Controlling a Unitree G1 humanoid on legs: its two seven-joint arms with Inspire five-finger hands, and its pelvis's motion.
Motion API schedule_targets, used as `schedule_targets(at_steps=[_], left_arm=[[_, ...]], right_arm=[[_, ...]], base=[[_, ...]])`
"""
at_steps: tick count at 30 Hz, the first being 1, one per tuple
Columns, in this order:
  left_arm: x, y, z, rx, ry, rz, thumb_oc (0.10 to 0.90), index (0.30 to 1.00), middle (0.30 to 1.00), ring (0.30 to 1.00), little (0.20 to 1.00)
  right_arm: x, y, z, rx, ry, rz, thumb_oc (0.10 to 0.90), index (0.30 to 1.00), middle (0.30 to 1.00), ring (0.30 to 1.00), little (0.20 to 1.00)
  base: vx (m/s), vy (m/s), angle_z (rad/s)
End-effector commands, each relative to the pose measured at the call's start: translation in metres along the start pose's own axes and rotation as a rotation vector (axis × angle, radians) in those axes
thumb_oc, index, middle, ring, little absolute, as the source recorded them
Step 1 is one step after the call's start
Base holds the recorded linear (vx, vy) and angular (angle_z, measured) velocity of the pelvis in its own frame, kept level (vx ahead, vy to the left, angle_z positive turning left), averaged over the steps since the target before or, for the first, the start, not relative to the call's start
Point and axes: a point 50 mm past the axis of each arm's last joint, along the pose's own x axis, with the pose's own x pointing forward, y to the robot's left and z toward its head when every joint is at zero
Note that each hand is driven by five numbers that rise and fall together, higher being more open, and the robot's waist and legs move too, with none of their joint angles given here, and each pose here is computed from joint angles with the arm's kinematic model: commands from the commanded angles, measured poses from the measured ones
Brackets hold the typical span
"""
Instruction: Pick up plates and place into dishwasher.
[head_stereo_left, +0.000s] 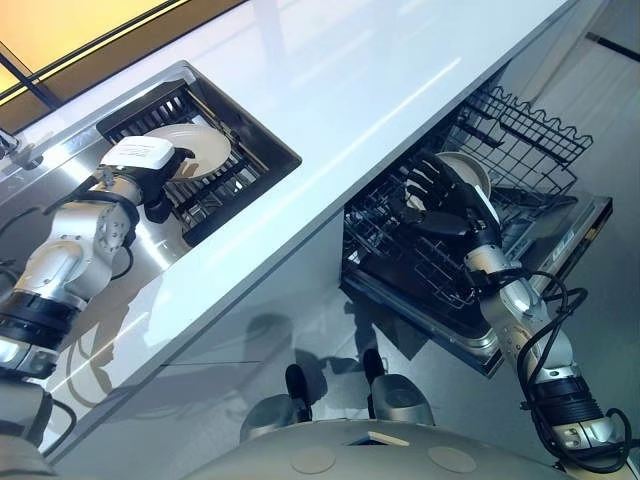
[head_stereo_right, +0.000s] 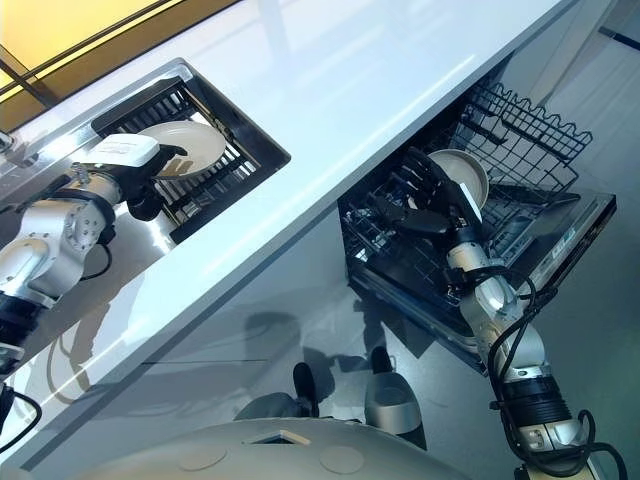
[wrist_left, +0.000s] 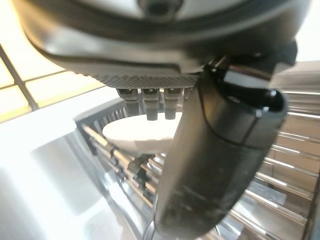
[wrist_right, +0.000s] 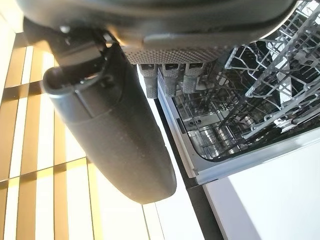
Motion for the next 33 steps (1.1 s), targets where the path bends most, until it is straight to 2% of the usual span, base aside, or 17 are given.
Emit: schedule_targets(at_steps=[1, 4, 11, 20, 22, 23, 24, 25, 26, 33], left_arm=[[0.013, 0.017, -0.009, 0.025, 0.117, 0.146, 0.8, 0.9, 0.9, 0.9, 0.9], [0.017, 0.011, -0.006, -0.03, 0.127, 0.197, 0.8, 0.9, 0.9, 0.9, 0.9], [0.026, -0.011, 0.004, -0.218, 0.158, 0.177, 0.8, 0.9, 0.9, 0.9, 0.9], [0.032, -0.021, -0.002, -0.251, 0.242, 0.084, 0.8, 0.9, 0.9, 0.9, 0.9], [0.033, -0.024, -0.002, -0.251, 0.247, 0.071, 0.685, 0.801, 0.801, 0.801, 0.785], [0.034, -0.028, -0.001, -0.25, 0.248, 0.068, 0.427, 0.58, 0.58, 0.58, 0.527], [0.035, -0.03, 0.0, -0.239, 0.246, 0.07, 0.38, 0.54, 0.54, 0.54, 0.48], [0.036, -0.031, 0.001, -0.224, 0.246, 0.07, 0.149, 0.342, 0.342, 0.342, 0.249], [0.037, -0.033, 0.002, -0.192, 0.253, 0.074, 0.1, 0.3, 0.3, 0.3, 0.2], [0.034, -0.041, -0.01, 0.096, 0.322, 0.135, 0.1, 0.3, 0.3, 0.3, 0.2]], right_arm=[[0.018, 0.024, 0.056, -0.012, -0.295, 0.138, 0.8, 0.9, 0.9, 0.9, 0.9], [0.019, 0.027, 0.053, -0.006, -0.286, 0.157, 0.8, 0.9, 0.9, 0.9, 0.9], [0.023, 0.032, 0.053, -0.009, -0.281, 0.174, 0.8, 0.9, 0.9, 0.9, 0.9], [0.026, 0.034, 0.054, -0.011, -0.272, 0.205, 0.8, 0.9, 0.9, 0.9, 0.9], [0.026, 0.034, 0.054, -0.013, -0.27, 0.21, 0.8, 0.9, 0.9, 0.9, 0.9], [0.027, 0.035, 0.052, -0.011, -0.267, 0.217, 0.8, 0.9, 0.9, 0.9, 0.9], [0.027, 0.036, 0.052, -0.012, -0.266, 0.221, 0.8, 0.9, 0.9, 0.9, 0.9], [0.027, 0.036, 0.051, -0.011, -0.265, 0.224, 0.8, 0.9, 0.9, 0.9, 0.9], [0.028, 0.037, 0.051, -0.01, -0.263, 0.233, 0.8, 0.9, 0.9, 0.9, 0.9], [0.026, 0.039, 0.048, 0.001, -0.257, 0.265, 0.8, 0.9, 0.9, 0.9, 0.9]], base=[[0.03, -0.004, -0.09], [0.03, -0.013, -0.08], [0.01, -0.007, -0.02], [0.01, -0.009, -0.07], [0.02, -0.005, -0.06], [0.0, 0.0, 0.0], [0.0, 0.0, 0.0], [0.0, 0.0, 0.0], [0.01, -0.006, -0.04], [0.01, -0.003, -0.03]])
